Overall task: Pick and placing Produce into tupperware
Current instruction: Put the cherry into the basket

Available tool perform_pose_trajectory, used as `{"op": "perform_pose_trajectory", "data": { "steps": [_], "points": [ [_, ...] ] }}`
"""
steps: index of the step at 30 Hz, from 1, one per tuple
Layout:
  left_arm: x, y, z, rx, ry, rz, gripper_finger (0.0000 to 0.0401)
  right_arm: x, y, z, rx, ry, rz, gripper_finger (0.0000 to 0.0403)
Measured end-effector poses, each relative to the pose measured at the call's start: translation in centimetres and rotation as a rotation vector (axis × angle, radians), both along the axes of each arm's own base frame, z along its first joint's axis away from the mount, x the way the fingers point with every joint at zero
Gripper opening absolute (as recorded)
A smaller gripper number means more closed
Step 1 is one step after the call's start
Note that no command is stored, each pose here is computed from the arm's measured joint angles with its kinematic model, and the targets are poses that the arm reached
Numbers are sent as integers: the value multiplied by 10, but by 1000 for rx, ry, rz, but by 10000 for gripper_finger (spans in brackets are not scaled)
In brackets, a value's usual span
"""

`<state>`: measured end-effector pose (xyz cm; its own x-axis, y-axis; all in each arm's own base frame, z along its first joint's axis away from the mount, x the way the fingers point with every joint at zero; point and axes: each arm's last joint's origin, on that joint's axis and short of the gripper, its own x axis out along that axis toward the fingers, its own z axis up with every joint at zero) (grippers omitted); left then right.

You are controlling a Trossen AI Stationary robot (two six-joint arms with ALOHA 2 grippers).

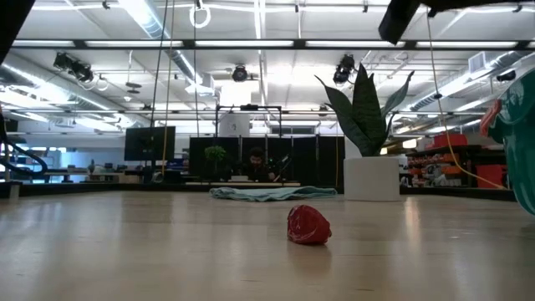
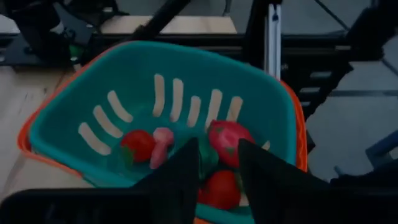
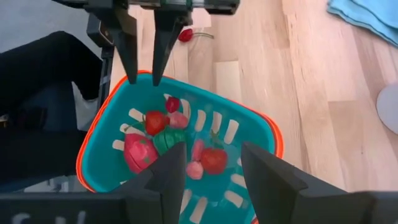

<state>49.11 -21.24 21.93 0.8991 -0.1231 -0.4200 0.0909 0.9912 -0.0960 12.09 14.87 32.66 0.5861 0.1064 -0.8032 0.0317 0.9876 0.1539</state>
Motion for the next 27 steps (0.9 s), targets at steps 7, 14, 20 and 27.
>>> {"op": "perform_pose_trajectory", "data": {
  "steps": [7,14,20,27],
  "points": [
    [-9,2,32,-40,213,62,155,8,9,-7,-84,-23,38,162],
    [-37,-1,80,-37,422,6,137,51,67,-38,-136,-139,212,162],
    [-76,8,123,-158,502,84,119,109,109,-95,-161,-221,250,162],
    [-131,22,152,-106,623,355,97,158,91,-152,-230,-122,99,162]
  ]
}}
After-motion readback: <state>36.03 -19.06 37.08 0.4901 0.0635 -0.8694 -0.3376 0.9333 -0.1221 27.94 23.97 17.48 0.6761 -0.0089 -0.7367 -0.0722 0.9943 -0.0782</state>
